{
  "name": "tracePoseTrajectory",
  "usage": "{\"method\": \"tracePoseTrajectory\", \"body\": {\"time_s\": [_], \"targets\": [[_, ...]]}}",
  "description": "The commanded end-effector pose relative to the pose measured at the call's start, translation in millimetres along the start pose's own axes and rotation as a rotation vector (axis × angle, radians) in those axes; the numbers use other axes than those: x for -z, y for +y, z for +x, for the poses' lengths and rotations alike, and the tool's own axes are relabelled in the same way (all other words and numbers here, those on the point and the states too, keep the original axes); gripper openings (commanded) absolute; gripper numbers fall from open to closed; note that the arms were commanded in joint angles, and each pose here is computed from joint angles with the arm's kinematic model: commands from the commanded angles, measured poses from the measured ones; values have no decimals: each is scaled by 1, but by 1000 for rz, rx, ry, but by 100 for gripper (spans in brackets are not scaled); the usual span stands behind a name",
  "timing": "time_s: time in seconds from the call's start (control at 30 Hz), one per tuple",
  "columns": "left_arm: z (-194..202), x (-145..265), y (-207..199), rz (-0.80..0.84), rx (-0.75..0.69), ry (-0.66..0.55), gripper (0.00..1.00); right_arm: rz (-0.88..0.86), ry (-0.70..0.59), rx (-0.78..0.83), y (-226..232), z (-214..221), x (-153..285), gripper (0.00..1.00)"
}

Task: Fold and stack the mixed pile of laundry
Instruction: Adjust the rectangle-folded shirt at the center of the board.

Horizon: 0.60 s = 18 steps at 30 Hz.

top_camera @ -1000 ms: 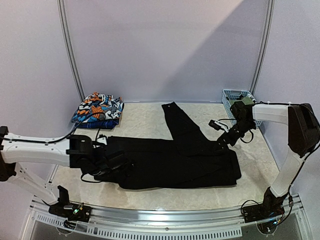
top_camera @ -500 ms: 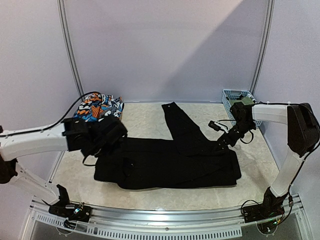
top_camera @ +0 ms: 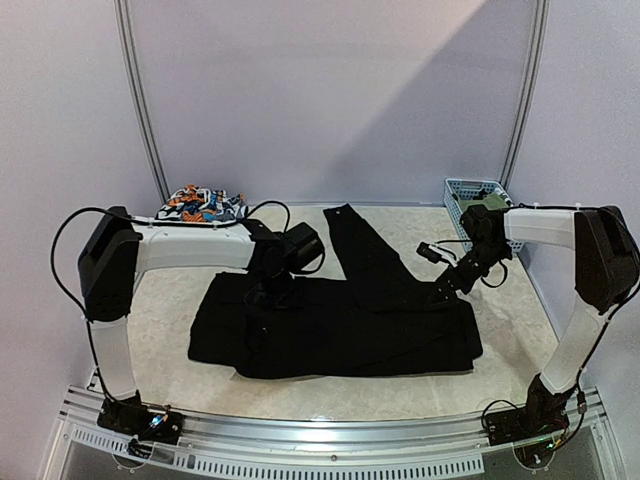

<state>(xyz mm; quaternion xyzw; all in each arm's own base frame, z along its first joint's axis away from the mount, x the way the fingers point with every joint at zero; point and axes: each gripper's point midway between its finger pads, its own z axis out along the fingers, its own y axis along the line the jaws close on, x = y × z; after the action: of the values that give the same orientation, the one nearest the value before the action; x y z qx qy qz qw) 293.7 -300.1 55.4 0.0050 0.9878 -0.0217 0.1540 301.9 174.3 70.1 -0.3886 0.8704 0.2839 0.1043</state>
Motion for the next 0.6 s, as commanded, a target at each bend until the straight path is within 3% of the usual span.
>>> {"method": "tracePoseTrajectory", "body": {"time_s": [0.0,0.17,0.4,0.57], "targets": [[18,-6,11,7,-9,112,46,-5,-6,6,0,-2,4,99],[43,26,39,14,28,127,43,-14,-2,7,-1,-1,1,99],[110,41,113,-87,18,232,42,-35,6,4,-2,-1,-4,99],[88,66,145,-169,31,93,46,-40,8,3,0,0,-3,99]]}}
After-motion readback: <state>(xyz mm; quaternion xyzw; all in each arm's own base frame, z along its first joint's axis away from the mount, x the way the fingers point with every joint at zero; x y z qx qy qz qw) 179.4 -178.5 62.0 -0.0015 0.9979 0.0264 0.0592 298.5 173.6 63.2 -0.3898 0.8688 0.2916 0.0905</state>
